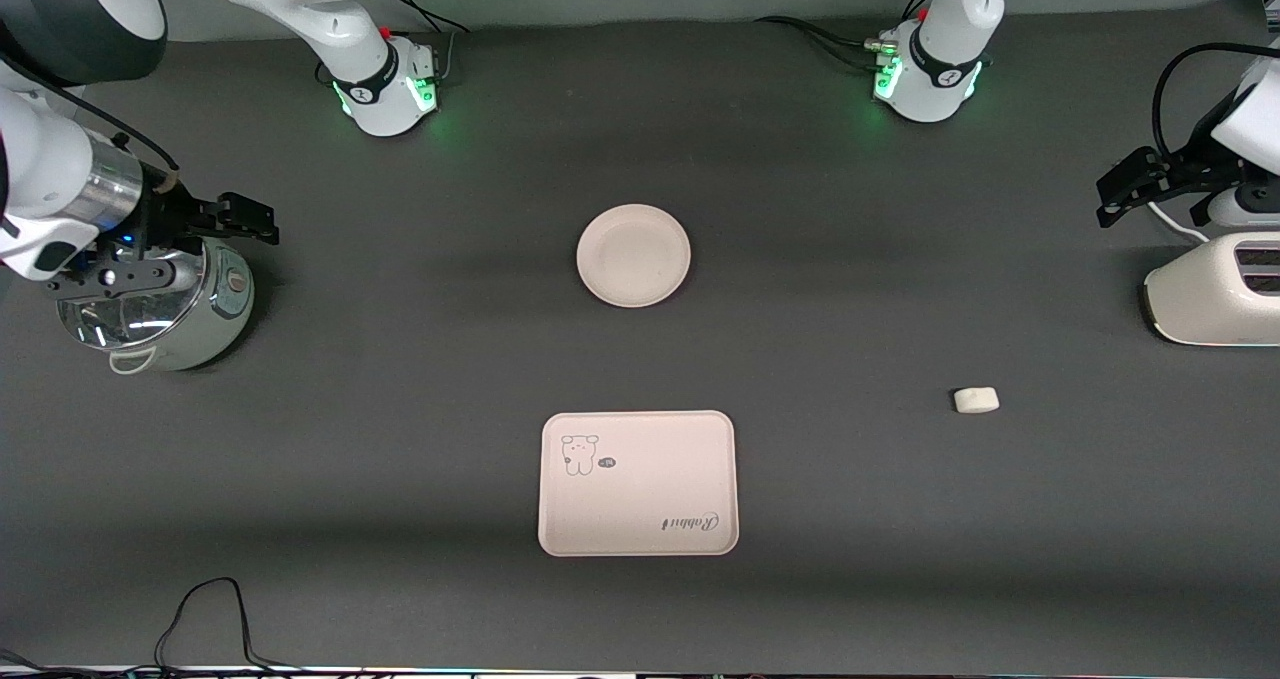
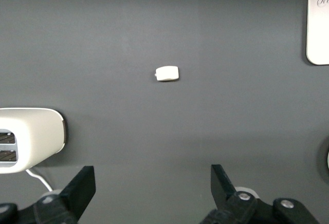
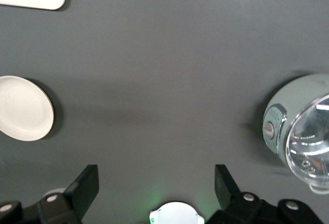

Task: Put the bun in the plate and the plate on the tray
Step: 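Reach the left gripper to the white bun while the right gripper approaches the plate, then grasp the white bun with the left gripper and lift it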

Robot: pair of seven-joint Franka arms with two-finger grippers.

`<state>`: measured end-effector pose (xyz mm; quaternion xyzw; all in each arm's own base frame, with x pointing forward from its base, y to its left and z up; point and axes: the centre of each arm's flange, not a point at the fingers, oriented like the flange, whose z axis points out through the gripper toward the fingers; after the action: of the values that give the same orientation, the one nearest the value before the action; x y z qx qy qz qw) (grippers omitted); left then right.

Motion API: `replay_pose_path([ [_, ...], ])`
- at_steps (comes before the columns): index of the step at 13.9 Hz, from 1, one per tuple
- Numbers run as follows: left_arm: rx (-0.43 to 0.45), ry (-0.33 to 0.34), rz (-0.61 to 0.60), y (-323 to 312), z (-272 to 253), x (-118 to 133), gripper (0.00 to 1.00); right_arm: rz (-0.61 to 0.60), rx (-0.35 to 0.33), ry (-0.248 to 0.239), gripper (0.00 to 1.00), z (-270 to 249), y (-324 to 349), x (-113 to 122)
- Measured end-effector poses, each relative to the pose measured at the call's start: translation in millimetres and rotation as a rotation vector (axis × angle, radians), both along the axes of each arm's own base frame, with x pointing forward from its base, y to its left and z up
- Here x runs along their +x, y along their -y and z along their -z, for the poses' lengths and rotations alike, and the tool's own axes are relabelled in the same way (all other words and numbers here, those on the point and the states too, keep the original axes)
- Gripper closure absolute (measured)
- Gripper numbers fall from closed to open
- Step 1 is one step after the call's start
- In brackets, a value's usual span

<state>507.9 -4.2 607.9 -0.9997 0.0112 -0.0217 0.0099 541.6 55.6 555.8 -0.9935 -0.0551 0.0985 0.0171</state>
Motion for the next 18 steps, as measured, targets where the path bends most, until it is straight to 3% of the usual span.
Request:
replay_pose_path([
  [3,0.004,-0.026,0.008,1.0,6.8,8.6,0.00,-0.028,0.004,-0.011,0.00,17.6,-3.1,3.9],
  [5,0.012,-0.039,0.011,4.0,40.8,33.2,0.00,-0.033,0.003,-0.021,0.00,29.5,-5.7,6.5],
  [9,0.040,-0.062,0.026,12.8,201.9,111.9,0.00,-0.033,0.003,-0.019,0.00,37.6,-6.4,10.3],
  [11,0.052,-0.079,0.043,18.4,287.2,131.8,0.00,-0.034,0.014,-0.002,0.00,48.5,-10.6,17.7],
  [14,0.064,-0.111,0.084,20.0,369.6,133.1,0.00,0.017,0.035,0.016,0.02,91.6,-41.5,36.4],
  [18,0.063,-0.078,0.093,9.5,407.3,113.9,0.00,-0.003,0.000,-0.037,0.02,151.7,-135.5,29.9],
])
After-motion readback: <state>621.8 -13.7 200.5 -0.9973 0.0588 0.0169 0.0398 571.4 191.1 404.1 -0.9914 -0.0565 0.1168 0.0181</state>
